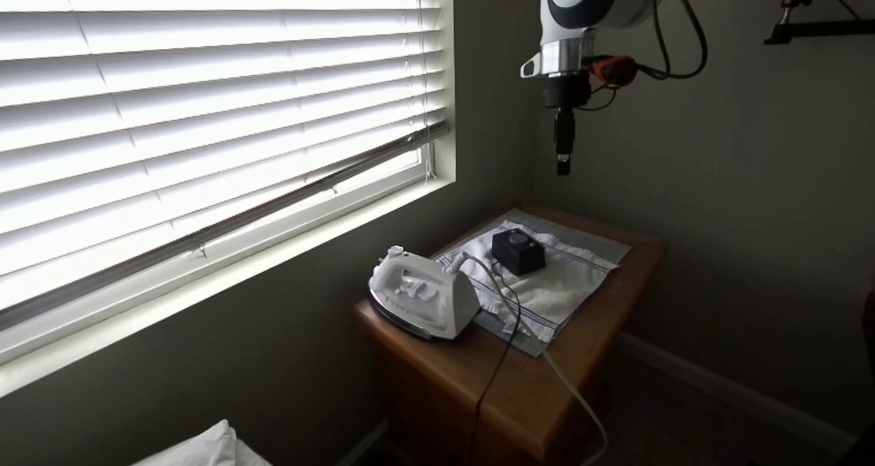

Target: Press down on the top of the alarm clock.

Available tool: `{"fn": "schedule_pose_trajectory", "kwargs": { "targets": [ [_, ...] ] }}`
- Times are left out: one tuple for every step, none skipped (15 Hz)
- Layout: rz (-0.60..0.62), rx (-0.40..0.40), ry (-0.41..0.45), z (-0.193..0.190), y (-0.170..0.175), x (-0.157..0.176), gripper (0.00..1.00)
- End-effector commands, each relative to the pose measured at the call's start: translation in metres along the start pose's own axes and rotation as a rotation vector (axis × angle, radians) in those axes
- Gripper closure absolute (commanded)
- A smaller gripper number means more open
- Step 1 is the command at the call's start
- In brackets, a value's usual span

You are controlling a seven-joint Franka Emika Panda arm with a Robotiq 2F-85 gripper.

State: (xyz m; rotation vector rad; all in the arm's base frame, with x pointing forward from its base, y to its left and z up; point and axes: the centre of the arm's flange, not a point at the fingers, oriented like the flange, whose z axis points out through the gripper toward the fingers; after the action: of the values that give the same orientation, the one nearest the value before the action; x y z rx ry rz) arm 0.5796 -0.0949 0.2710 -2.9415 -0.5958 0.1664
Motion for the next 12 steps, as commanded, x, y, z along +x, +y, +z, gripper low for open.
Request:
{"fn": "schedule_pose_trajectory", "kwargs": {
  "targets": [
    [0.0,0.001,-0.001,0.0007,-0.0002,-0.0004,0.0],
    [0.0,0.002,-0.003,0.0015,-0.0004,-0.0008,0.0],
    [0.0,0.003,-0.004,0.002,-0.0005,-0.0011,0.0],
    [0.0,0.003,-0.004,0.0023,-0.0006,-0.0012,0.0],
    [0.0,0.004,-0.004,0.0024,-0.0007,-0.0013,0.0],
    [0.0,0.004,-0.004,0.0024,-0.0007,-0.0013,0.0],
    [0.0,0.004,-0.004,0.0024,-0.0007,-0.0013,0.0],
    [0.0,0.004,-0.004,0.0024,-0.0007,-0.0013,0.0],
    [0.0,0.004,-0.004,0.0025,-0.0007,-0.0013,0.0],
    [0.0,0.004,-0.004,0.0025,-0.0007,-0.0013,0.0],
    [0.0,0.004,-0.004,0.0025,-0.0007,-0.0013,0.0],
    [0.0,0.004,-0.004,0.0025,-0.0007,-0.0013,0.0]
  ]
}}
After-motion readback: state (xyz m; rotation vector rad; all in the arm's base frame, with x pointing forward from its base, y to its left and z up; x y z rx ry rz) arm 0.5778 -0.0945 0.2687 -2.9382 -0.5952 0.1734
